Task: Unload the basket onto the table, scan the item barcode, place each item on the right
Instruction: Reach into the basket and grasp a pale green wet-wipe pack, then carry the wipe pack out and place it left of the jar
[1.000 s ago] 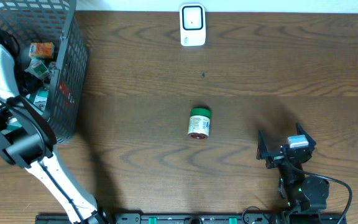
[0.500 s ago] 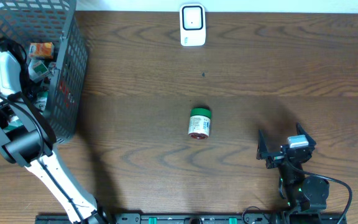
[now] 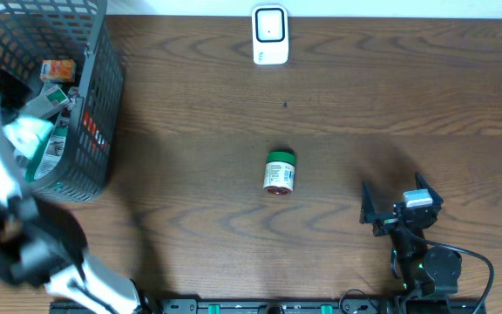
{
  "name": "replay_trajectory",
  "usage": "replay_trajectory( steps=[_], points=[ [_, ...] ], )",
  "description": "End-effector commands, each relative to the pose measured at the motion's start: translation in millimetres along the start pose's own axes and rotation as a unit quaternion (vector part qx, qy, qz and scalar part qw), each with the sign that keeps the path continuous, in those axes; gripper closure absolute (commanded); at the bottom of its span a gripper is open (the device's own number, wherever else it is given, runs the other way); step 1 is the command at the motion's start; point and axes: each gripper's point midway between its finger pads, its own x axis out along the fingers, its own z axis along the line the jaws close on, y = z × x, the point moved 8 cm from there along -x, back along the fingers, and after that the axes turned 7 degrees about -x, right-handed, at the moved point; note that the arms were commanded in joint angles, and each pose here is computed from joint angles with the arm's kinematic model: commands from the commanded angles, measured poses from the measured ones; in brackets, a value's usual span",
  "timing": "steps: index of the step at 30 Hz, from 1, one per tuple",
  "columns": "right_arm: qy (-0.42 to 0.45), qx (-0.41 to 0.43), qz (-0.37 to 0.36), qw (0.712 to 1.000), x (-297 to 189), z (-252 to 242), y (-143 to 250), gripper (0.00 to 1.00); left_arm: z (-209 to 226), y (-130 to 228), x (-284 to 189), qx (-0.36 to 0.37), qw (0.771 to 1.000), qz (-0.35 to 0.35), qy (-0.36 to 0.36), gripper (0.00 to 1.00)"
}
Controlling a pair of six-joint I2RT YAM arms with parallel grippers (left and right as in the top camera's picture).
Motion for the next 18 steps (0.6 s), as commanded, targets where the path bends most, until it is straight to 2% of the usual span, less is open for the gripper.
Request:
replay_trajectory(
  steps=[1,6,8,11,14,18],
  points=[
    [0.000,0.002,0.000,1.000,-0.1,0.4,0.3,0.01,13.3,-0.3,-101.9,-0.029,0.992,-0.090,0.084,0.92],
    [0.000,0.002,0.000,1.000,-0.1,0.4,0.3,0.01,29.0,30.3,-194.1,-0.025,0.972,-0.154,0.177,0.92],
    [0.000,0.002,0.000,1.000,-0.1,0.4,0.3,0.01,30.4,50.3,-221.4,-0.005,0.963,-0.153,0.224,0.92],
    [0.000,0.002,0.000,1.000,-0.1,0.4,0.3,0.01,27.9,97.5,-252.3,0.059,0.950,-0.116,0.283,0.92],
    [0.000,0.002,0.000,1.000,-0.1,0.4,0.3,0.01,17.3,137.6,-251.9,0.133,0.945,-0.056,0.293,0.92],
    [0.000,0.002,0.000,1.000,-0.1,0.4,0.3,0.01,-5.5,186.7,-226.0,0.222,0.936,0.020,0.274,0.92]
  ],
)
